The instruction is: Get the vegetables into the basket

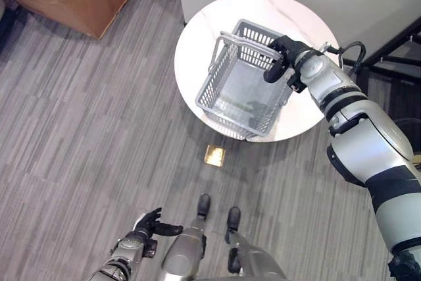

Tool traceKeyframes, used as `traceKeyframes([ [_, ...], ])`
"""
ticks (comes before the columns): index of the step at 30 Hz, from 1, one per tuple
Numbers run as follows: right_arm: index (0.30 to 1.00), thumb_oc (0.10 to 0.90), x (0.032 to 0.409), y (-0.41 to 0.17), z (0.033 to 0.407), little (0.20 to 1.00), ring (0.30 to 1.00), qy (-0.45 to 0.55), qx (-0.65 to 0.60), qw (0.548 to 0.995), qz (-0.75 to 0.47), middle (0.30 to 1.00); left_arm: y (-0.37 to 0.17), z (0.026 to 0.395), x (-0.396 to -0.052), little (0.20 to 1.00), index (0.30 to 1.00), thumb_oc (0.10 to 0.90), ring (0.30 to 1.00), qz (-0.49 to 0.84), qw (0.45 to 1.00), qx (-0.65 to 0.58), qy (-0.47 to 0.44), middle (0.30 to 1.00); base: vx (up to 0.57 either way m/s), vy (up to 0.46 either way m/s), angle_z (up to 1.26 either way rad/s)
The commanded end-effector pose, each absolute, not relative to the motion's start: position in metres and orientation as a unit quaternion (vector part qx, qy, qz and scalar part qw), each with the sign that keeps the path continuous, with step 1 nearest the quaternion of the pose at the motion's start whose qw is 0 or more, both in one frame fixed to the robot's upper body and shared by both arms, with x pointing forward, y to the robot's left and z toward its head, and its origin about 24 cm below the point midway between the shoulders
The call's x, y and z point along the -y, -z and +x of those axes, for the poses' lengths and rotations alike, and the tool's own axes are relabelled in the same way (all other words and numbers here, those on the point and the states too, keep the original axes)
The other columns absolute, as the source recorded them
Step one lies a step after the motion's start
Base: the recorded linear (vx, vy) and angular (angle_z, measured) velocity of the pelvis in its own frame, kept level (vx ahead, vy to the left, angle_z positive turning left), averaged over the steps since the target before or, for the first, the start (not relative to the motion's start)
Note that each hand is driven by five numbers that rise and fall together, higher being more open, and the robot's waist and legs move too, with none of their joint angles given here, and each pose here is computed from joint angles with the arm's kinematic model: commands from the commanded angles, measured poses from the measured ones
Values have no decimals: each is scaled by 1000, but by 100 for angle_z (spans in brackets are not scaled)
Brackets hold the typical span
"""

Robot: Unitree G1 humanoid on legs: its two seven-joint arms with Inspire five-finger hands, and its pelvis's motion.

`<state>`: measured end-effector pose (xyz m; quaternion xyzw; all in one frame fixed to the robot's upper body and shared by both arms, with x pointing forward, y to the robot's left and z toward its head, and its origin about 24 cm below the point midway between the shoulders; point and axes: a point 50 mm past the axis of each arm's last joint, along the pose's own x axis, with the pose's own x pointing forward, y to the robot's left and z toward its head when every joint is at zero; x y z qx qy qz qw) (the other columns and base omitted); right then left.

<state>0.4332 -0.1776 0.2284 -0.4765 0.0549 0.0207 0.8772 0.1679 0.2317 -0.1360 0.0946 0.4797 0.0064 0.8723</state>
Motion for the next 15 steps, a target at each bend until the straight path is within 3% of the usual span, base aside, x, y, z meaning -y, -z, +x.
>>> traceKeyframes([
  [1, 300, 400, 165, -278, 434, 300, 300, -3, 16, 873, -488, 300, 145, 133, -252, 1000, 1000, 900, 1000, 134, 833, -536, -3, 1000, -90, -5, -3],
  [7, 300, 400, 158, -252, 433, 300, 300, -57, -1, 838, -543, 300, 148, 118, -261, 1000, 1000, 900, 1000, 140, 814, -564, -5, 1000, -60, 25, -6],
  [15, 300, 400, 135, -208, 415, 300, 300, -172, 38, 831, -528, 300, 159, 89, -253, 1000, 1000, 900, 1000, 94, 791, -604, -27, 1000, -64, 60, -26],
])
